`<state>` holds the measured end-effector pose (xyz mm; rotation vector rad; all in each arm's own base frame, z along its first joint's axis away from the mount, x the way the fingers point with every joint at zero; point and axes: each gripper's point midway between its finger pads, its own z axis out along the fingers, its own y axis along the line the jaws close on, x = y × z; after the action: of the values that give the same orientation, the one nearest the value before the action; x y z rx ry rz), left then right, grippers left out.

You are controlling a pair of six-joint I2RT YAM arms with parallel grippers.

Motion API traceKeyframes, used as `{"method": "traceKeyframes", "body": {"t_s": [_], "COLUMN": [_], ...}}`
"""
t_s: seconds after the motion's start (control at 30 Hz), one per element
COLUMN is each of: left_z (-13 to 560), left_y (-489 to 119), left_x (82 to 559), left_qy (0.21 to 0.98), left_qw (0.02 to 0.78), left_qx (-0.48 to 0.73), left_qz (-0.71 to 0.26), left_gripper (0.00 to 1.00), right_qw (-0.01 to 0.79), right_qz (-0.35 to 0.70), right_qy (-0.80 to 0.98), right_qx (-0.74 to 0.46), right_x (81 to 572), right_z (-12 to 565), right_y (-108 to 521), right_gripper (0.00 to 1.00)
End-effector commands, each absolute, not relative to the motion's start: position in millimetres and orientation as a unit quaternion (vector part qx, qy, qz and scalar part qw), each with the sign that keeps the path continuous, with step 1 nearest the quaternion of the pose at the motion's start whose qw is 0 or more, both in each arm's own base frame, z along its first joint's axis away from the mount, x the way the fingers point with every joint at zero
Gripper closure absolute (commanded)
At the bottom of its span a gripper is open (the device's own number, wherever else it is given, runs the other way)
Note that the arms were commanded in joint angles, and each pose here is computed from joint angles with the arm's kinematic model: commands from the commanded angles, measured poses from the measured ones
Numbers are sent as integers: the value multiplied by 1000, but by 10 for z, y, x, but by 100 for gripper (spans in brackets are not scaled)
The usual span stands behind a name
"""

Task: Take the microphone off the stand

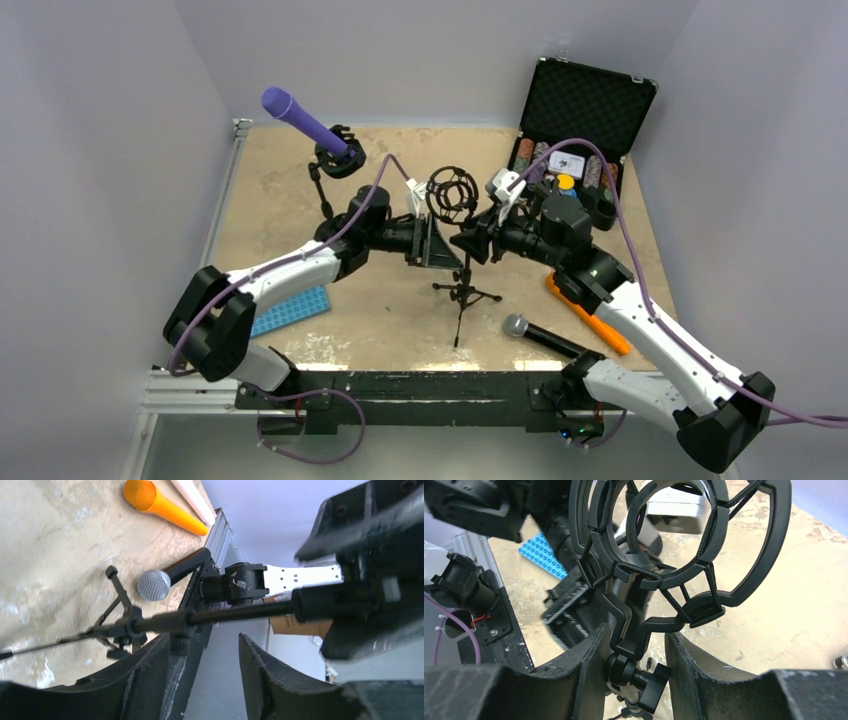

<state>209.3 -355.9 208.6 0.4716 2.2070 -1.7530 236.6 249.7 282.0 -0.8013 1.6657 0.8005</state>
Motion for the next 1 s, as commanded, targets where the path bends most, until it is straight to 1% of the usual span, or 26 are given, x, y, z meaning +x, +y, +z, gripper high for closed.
{"method": "traceKeyframes", "body": {"t_s": [0.0, 0.13, 0.33, 0.4, 0.6, 0.67, 0.9, 0.97], "left_z": [2071, 1970, 1958, 1895, 1781, 1810, 1904, 1965], "left_y": [-3367, -3283, -3257, -3245, -3197, -3204, -3266, -3321], "left_x": [2040, 1993, 2203, 2278, 2303, 2301, 2428, 2463], "left_qy": [765, 766, 740, 738, 730, 726, 704, 694], "left_qw": [206, 231, 331, 354, 382, 385, 421, 426], "left_qx": [166, 191, 229, 244, 263, 262, 277, 281], "left_qz": [-587, -569, -539, -521, -502, -506, -501, -508], "left_gripper": [38, 35, 36, 37, 38, 38, 39, 39], "right_qw": [559, 577, 601, 608, 637, 634, 614, 603], "right_qz": [304, 301, 302, 303, 287, 283, 274, 275], "right_qy": [711, 700, 675, 666, 640, 646, 681, 697], "right_qx": [-299, -293, -305, -307, -320, -317, -292, -273], "right_x": [2556, 2623, 2684, 2687, 2710, 2727, 2804, 2814], "right_z": [2858, 3075, 3113, 3208, 3521, 3478, 2926, 2847], "right_y": [2413, 2427, 2484, 2492, 2466, 2459, 2408, 2357], "right_gripper": [100, 100, 100, 100, 100, 100, 100, 100]}}
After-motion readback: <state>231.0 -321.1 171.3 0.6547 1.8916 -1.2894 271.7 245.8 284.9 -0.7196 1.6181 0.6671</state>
